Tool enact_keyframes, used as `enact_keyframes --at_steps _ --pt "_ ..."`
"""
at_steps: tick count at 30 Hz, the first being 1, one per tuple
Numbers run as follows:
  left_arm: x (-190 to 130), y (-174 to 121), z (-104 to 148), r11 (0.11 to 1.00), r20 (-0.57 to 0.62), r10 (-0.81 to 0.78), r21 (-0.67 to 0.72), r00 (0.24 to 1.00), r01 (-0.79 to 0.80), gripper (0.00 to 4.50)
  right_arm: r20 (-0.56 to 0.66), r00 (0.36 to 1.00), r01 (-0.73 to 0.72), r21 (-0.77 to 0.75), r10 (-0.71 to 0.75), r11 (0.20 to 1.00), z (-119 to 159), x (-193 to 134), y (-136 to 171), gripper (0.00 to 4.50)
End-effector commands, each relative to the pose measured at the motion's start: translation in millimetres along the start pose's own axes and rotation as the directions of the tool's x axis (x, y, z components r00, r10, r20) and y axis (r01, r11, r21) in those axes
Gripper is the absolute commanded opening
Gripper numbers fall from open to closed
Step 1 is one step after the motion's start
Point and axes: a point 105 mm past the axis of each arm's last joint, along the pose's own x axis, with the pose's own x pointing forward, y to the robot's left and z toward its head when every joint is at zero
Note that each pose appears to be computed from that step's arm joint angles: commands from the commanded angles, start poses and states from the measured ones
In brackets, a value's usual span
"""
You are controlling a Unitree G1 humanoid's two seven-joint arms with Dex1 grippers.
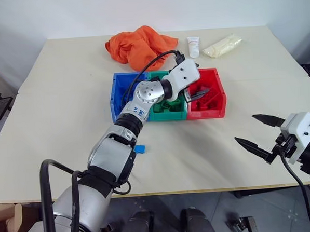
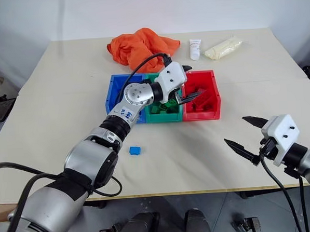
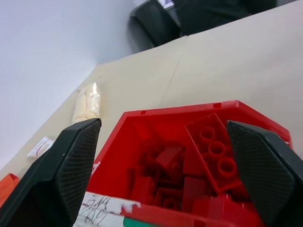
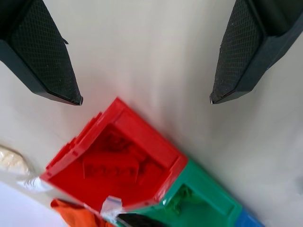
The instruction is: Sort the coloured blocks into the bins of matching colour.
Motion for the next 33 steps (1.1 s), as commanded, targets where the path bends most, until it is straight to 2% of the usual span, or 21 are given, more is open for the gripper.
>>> enact_keyframes --at_steps 1,6,9,13,17,20,28,33 --pt "-25 0 7 0.997 0.080 -0.075 0.006 0.994 0.074 4.47 0.022 0.999 -0.048 -0.023 0.048 0.999 7 7 -1 4.50" --pt "-93 -12 -5 0.991 0.077 -0.127 -0.018 0.989 0.129 4.47 0.047 0.991 -0.123 -0.035 0.124 0.992 9 21 -5 4.50" --pt "-122 -19 -7 0.989 0.048 -0.134 -0.051 0.990 0.137 4.47 0.058 0.985 -0.160 -0.037 0.162 0.986 10 27 -6 4.50" --pt "-173 -32 -12 0.988 -0.014 -0.144 -0.066 0.989 0.143 4.47 0.066 0.974 -0.215 -0.041 0.217 0.976 10 39 -9 4.50" --pt "-232 -63 -24 0.966 -0.126 -0.216 -0.174 0.968 0.193 4.47 0.078 0.961 -0.263 -0.047 0.266 0.964 10 55 -13 4.50" --pt "-263 -76 -31 0.955 -0.201 -0.240 -0.226 0.950 0.193 4.47 0.084 0.951 -0.293 -0.046 0.296 0.955 9 62 -12 4.50" --pt "-313 -88 -34 0.949 -0.299 -0.237 -0.276 0.925 0.154 4.47 0.075 0.934 -0.347 -0.031 0.348 0.937 4 62 -7 4.50" --pt "-313 -87 -33 0.949 -0.298 -0.239 -0.274 0.924 0.157 4.47 0.085 0.911 -0.404 -0.023 0.404 0.915 6 56 2 4.50"
